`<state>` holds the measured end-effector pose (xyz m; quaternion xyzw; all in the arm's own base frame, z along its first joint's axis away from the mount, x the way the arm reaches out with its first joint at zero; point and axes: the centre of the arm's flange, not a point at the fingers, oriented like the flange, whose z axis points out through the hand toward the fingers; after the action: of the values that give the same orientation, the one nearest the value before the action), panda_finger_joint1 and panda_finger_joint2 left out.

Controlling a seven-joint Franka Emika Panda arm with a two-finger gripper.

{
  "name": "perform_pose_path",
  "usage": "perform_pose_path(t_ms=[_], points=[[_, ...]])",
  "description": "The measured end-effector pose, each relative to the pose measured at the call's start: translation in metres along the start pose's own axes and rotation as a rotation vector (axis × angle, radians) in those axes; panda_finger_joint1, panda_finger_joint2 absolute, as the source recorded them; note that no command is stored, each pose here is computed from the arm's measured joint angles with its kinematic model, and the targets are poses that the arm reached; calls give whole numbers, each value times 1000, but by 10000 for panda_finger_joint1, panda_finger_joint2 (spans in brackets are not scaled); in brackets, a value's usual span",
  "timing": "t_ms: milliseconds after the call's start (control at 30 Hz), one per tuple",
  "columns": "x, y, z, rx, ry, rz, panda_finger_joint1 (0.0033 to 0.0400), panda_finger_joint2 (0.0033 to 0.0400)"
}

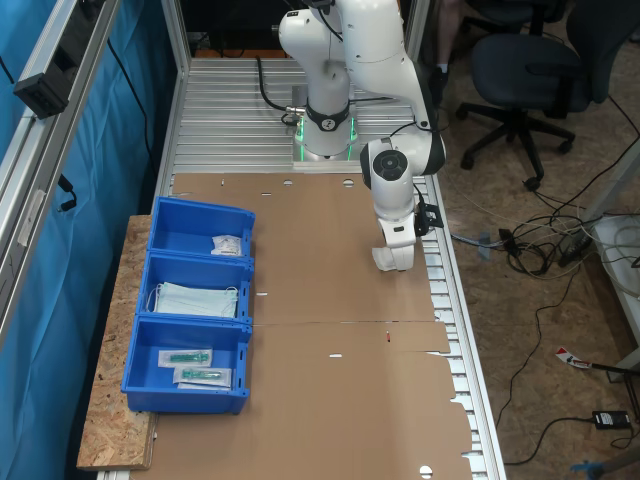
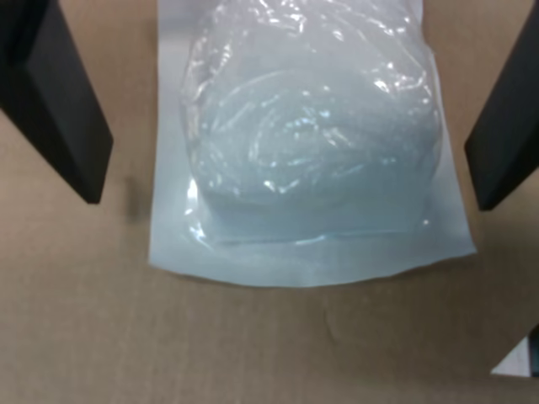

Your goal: Pick and place sorting task of medical equipment.

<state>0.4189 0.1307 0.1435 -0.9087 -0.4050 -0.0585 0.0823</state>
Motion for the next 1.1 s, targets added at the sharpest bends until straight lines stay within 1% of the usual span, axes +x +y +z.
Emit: perform_pose_path(t_ms=[200,600,1100], points=[[-2,-1,6,5,-1,3,400,400],[-2,-1,5,-5,9,3,400,400],[-2,0,5,-9,9,0,400,400]])
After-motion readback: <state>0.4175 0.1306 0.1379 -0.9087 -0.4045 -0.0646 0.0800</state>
